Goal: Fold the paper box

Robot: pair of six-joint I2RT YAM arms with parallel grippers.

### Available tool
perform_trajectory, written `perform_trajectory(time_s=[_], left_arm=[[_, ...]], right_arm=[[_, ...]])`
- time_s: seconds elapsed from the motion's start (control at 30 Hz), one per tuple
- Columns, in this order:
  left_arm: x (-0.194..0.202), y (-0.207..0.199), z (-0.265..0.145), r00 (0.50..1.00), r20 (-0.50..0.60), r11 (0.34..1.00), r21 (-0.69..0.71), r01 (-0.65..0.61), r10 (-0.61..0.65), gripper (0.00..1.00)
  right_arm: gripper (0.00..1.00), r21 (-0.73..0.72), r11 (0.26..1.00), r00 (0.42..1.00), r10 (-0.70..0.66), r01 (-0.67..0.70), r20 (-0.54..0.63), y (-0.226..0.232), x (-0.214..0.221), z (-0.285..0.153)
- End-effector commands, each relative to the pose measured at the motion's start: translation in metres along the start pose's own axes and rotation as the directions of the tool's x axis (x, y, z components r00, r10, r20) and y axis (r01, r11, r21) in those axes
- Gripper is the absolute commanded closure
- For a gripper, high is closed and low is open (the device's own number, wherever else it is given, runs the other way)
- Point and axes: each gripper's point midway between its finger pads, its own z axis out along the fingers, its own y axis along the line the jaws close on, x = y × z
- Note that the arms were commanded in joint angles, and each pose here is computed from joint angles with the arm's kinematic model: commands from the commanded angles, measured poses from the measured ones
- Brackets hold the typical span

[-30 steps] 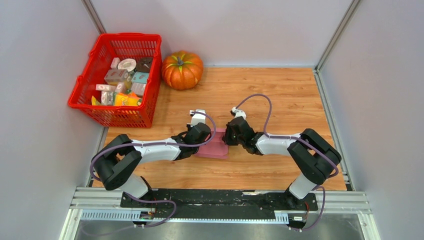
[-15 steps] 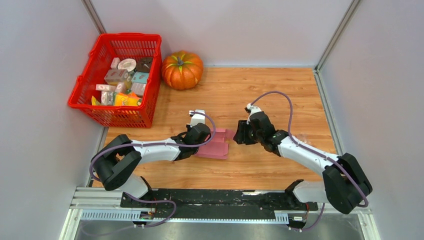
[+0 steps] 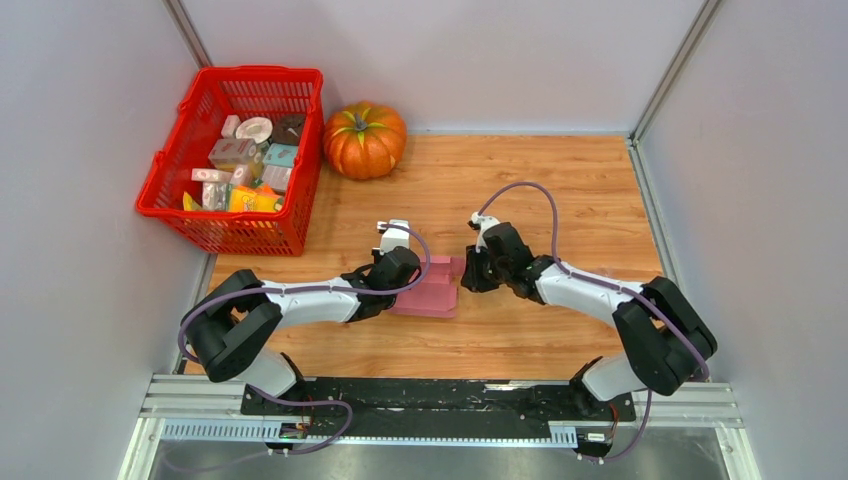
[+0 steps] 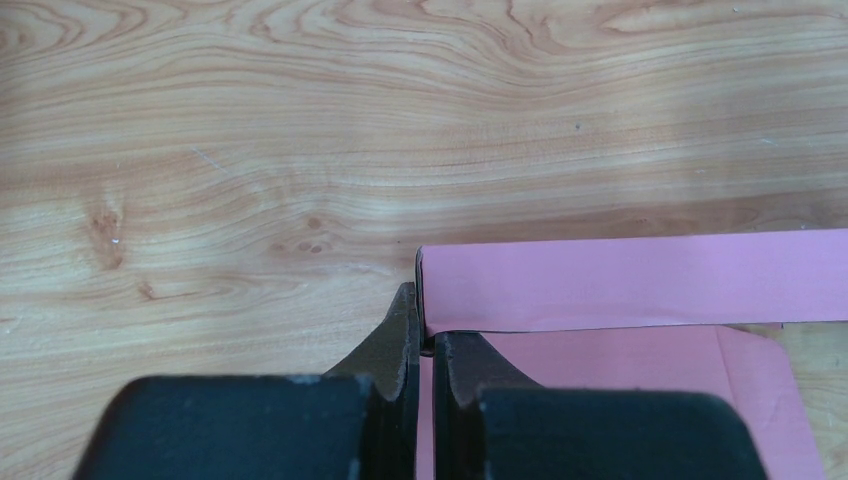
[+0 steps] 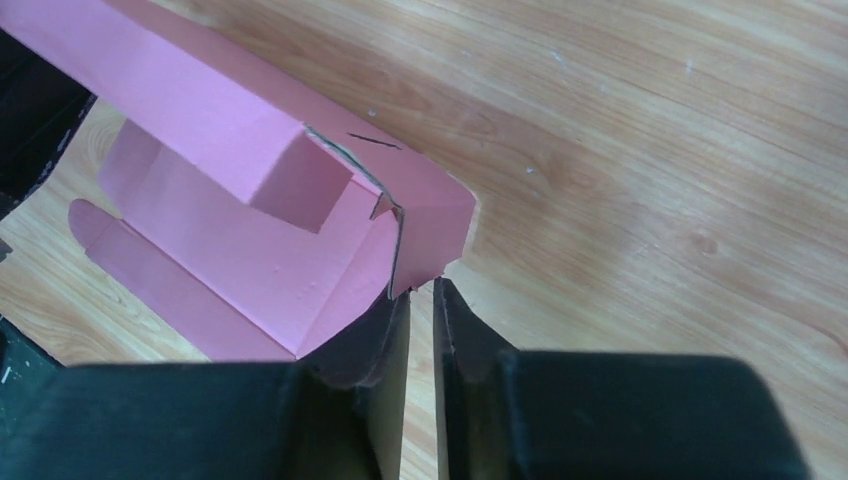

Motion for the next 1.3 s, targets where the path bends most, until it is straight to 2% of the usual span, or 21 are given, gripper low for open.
perform_trajectory(time_s=[0.0,0.13,0.5,0.57,0.63,0.67,0.73,0.77,0.8,0.83,0.87,0.93,1.03,1.27], left_arm=[[0.006,0.001,-0.003,1.0,-0.016,1.0,0.01,0.0,0.0,1.0],[0.005,0.0,-0.003,1.0,-0.012,1.0,0.015,0.0,0.001,1.0],[0.003,-0.001,-0.003,1.0,-0.008,1.0,0.019,0.015,-0.015,1.0],[0.004,-0.001,-0.003,1.0,-0.01,1.0,0.018,0.014,-0.014,1.0],[0.005,0.0,-0.003,1.0,-0.014,1.0,0.014,0.009,-0.009,1.0],[0.005,0.001,-0.003,1.0,-0.012,1.0,0.014,0.01,-0.009,1.0],[0.006,0.001,-0.004,1.0,-0.011,1.0,0.015,0.01,-0.009,1.0],[0.007,0.001,-0.004,1.0,-0.013,1.0,0.016,0.009,-0.009,1.0],[0.007,0.002,-0.003,1.0,-0.014,1.0,0.014,0.007,-0.007,1.0],[0.007,0.002,-0.004,1.0,-0.013,1.0,0.015,0.007,-0.006,1.0],[0.007,0.002,-0.004,1.0,-0.013,1.0,0.015,0.007,-0.006,1.0],[0.007,0.002,-0.004,1.0,-0.01,1.0,0.015,0.01,-0.01,1.0],[0.007,0.002,-0.005,1.0,-0.01,1.0,0.017,0.011,-0.011,1.0],[0.006,0.002,-0.005,1.0,-0.012,1.0,0.021,0.009,-0.009,1.0]], right_arm=[[0.87,-0.042,0.998,0.992,-0.051,0.056,0.119,0.021,-0.037,-0.004],[1.0,-0.076,0.996,0.993,-0.041,0.049,0.109,0.035,-0.035,-0.003],[1.0,-0.281,0.953,0.988,0.136,-0.111,0.07,0.102,-0.035,-0.008],[1.0,-0.255,0.96,0.991,0.13,-0.115,0.043,0.098,-0.029,-0.006],[0.99,-0.165,0.984,0.994,0.074,-0.059,0.086,0.082,-0.036,-0.012],[0.98,-0.095,0.995,0.998,0.048,-0.043,0.044,0.067,-0.024,-0.016],[0.93,0.02,0.999,0.998,-0.032,0.031,0.049,0.046,-0.026,-0.024],[0.9,0.081,0.996,0.999,-0.045,0.045,0.005,0.03,-0.015,-0.029],[0.86,0.149,0.987,0.999,-0.054,0.054,-0.002,0.013,-0.01,-0.031],[0.76,0.164,0.985,0.999,-0.053,0.051,0.006,0.006,-0.009,-0.037],[0.72,0.182,0.983,0.999,-0.034,0.029,0.024,-0.006,-0.013,-0.039],[0.63,0.148,0.989,0.999,0.007,-0.012,0.036,-0.014,-0.011,-0.043],[0.57,0.065,0.998,0.997,0.02,-0.025,0.071,-0.008,-0.027,-0.039],[0.57,-0.042,0.998,0.997,-0.044,0.047,0.068,0.013,-0.045,-0.017]])
